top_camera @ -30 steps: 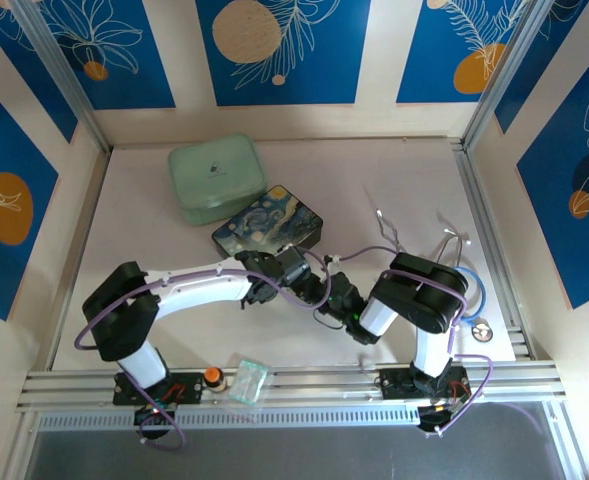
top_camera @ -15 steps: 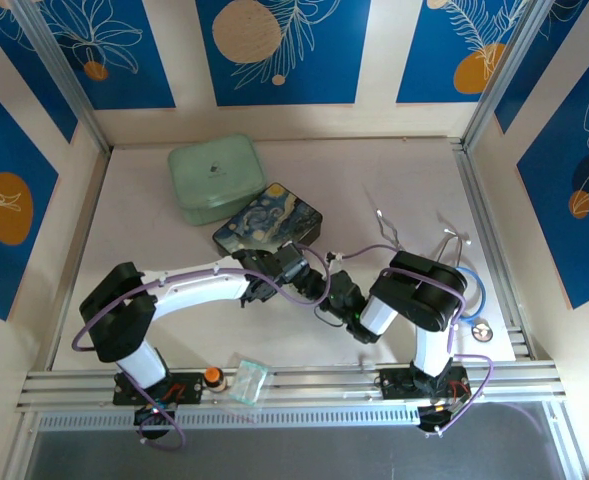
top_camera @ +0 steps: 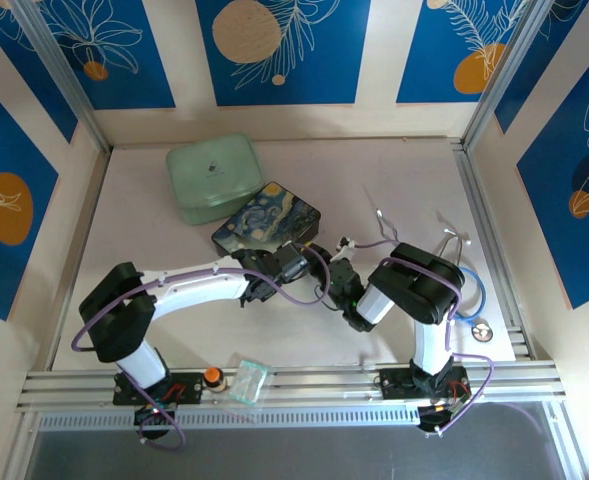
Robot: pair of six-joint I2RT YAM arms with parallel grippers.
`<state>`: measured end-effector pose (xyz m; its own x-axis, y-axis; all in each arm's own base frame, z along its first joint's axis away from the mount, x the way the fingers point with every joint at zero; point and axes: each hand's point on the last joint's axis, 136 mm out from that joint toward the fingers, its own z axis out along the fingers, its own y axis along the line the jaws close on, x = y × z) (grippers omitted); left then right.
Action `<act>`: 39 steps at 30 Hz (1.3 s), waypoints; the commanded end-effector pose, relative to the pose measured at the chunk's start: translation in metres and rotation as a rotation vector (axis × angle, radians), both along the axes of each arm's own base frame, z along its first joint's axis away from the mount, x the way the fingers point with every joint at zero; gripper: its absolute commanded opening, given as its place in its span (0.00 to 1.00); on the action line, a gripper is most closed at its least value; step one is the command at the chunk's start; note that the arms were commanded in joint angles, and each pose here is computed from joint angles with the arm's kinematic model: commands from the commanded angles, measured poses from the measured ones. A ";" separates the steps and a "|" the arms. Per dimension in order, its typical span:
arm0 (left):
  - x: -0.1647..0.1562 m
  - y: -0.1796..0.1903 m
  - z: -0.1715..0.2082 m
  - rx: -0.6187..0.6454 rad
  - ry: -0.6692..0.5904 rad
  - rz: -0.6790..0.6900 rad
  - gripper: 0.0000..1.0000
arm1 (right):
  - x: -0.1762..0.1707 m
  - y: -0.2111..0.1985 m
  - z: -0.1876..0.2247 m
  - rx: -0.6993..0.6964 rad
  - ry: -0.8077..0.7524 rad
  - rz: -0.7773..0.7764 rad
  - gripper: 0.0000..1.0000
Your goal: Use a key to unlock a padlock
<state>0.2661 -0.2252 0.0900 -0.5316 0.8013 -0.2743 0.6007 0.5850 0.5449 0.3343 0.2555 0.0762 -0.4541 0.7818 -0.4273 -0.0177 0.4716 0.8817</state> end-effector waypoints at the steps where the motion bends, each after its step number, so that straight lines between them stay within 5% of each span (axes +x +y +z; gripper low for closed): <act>1: -0.029 0.043 -0.033 0.154 0.172 0.031 0.52 | 0.007 0.002 0.023 0.022 -0.080 -0.010 0.09; 16: 0.005 0.037 0.019 0.008 -0.024 0.144 0.62 | -0.067 0.005 -0.062 -0.088 0.445 0.435 0.09; 25: 0.015 0.016 0.042 -0.320 -0.003 0.213 0.76 | -0.111 -0.018 -0.065 -0.370 0.718 0.651 0.11; 33: 0.014 0.018 0.055 -0.468 0.017 0.287 1.00 | -0.130 -0.041 -0.073 -0.393 0.853 0.722 0.14; 39: 0.005 0.031 0.036 -0.422 0.030 0.311 0.99 | -0.131 -0.059 -0.070 -0.463 0.883 0.683 0.16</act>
<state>0.2783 -0.2000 0.1380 -0.7134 0.4408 -0.5447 0.3875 0.8958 0.2174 0.2341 0.2196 0.0172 -0.9886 0.1468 -0.0323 0.1029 0.8172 0.5671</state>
